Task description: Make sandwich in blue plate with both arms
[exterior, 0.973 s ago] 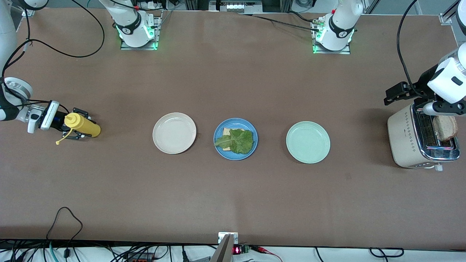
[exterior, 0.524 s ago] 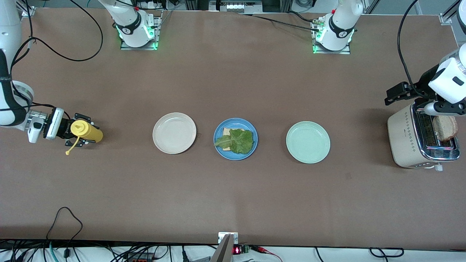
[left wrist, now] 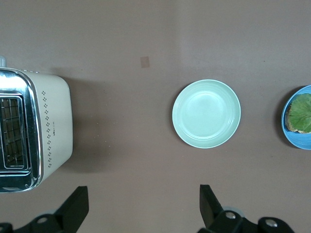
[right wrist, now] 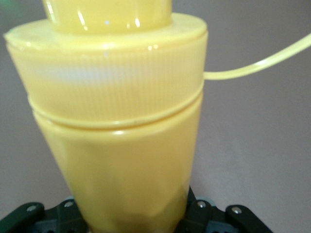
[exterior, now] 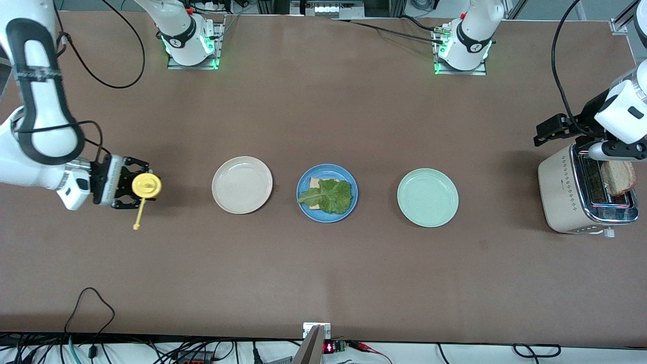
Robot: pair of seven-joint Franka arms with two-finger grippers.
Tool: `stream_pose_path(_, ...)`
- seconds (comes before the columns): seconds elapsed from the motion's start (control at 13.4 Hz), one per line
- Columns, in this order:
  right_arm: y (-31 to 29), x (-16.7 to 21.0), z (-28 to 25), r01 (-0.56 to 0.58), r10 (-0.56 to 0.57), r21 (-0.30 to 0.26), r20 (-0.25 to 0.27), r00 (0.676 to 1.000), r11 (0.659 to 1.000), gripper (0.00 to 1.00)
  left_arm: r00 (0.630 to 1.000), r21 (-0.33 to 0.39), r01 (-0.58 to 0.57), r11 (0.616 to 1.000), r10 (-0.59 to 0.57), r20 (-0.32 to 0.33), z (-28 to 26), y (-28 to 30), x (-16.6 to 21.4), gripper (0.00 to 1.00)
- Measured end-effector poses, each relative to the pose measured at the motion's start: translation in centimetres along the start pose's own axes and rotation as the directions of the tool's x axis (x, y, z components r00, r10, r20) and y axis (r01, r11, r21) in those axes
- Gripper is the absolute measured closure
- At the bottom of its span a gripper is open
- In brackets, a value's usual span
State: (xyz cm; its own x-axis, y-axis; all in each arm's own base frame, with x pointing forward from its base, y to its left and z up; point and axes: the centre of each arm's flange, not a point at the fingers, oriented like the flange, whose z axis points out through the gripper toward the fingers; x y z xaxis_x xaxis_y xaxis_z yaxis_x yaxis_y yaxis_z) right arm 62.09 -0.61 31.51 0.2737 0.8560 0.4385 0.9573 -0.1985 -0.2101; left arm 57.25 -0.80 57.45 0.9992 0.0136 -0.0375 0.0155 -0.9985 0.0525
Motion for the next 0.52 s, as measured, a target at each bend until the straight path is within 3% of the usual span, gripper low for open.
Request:
stream_pose_path(0.22,-2.4,8.1,1.8,-0.047,0.051,-0.034,0.147,0.988,0.998,0.37,1.000,0.000,0.000,1.000,0.000,0.000,0.0,0.0,0.0,0.00)
stream_pose_path(0.52,-6.8,17.5,6.3,-0.049,0.088,-0.122,0.336,0.938,0.991,0.37,1.000,0.000,0.000,1.000,0.000,0.000,0.0,0.0,0.0,0.00)
